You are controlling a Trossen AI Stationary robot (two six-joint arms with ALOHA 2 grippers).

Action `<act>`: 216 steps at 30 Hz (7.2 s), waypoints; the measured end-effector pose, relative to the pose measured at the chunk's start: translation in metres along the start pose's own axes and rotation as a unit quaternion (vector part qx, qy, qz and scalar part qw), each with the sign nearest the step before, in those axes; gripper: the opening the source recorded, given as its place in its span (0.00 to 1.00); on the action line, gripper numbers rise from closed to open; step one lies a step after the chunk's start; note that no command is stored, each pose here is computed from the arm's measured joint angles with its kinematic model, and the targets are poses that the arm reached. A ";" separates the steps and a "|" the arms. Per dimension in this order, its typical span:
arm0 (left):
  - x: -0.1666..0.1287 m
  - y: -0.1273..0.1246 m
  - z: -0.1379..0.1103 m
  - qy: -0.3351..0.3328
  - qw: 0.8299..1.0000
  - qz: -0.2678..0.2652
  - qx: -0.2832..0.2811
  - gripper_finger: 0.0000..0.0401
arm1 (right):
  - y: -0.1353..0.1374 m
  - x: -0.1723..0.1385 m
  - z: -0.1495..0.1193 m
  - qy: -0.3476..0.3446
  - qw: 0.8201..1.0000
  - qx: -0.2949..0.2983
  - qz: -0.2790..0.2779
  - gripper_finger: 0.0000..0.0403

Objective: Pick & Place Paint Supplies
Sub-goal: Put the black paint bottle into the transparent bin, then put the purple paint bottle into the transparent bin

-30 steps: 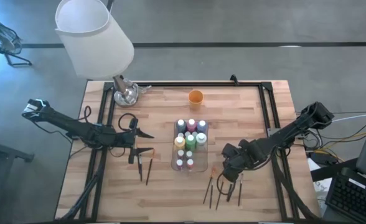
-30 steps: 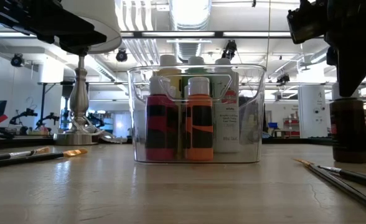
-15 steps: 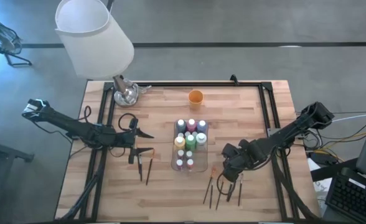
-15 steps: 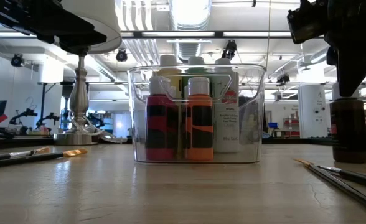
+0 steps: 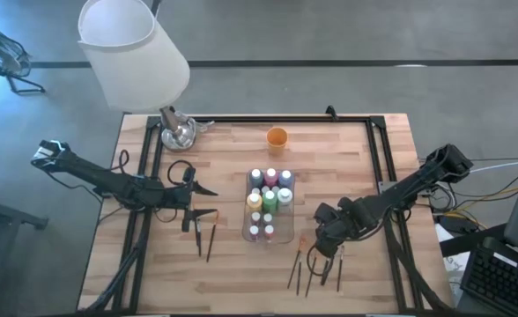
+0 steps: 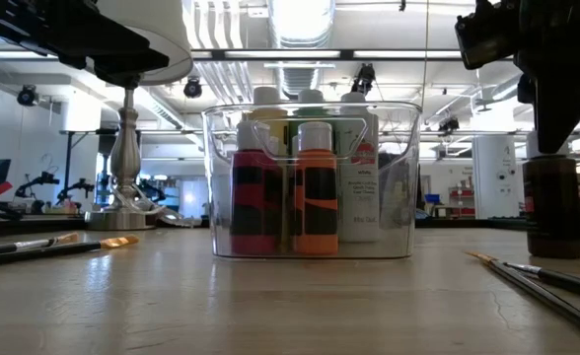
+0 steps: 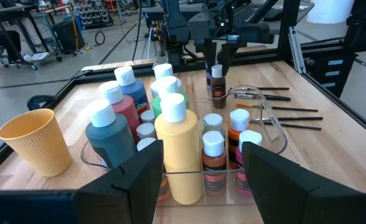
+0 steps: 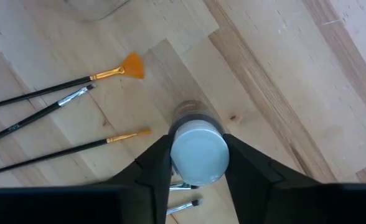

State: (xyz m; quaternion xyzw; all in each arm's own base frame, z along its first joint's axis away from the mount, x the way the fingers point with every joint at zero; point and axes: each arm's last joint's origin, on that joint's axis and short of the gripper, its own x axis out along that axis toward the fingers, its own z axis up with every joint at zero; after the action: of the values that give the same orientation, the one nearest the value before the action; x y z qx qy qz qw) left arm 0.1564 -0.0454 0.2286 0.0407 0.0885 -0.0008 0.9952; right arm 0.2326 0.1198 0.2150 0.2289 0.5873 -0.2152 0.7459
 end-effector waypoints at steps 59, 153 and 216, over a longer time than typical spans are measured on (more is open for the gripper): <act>0.000 0.000 0.000 0.002 1.000 0.000 0.001 0.55 | 0.051 -0.089 0.068 -0.132 0.983 -0.109 0.069 0.29; 0.000 0.000 -0.001 0.007 1.000 0.000 0.002 0.56 | 0.052 0.025 0.120 -0.045 0.988 -0.143 0.021 0.45; 0.000 0.000 -0.004 0.018 1.000 0.000 0.006 0.56 | 0.021 -0.098 -0.047 0.041 0.997 -0.020 -0.069 0.16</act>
State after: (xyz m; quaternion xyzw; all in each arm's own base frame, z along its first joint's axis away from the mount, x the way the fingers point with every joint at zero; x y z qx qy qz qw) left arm 0.1557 -0.0451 0.2251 0.0470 0.1062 -0.0008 0.9932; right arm 0.1872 0.1694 0.3028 0.1820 0.6361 -0.2447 0.7088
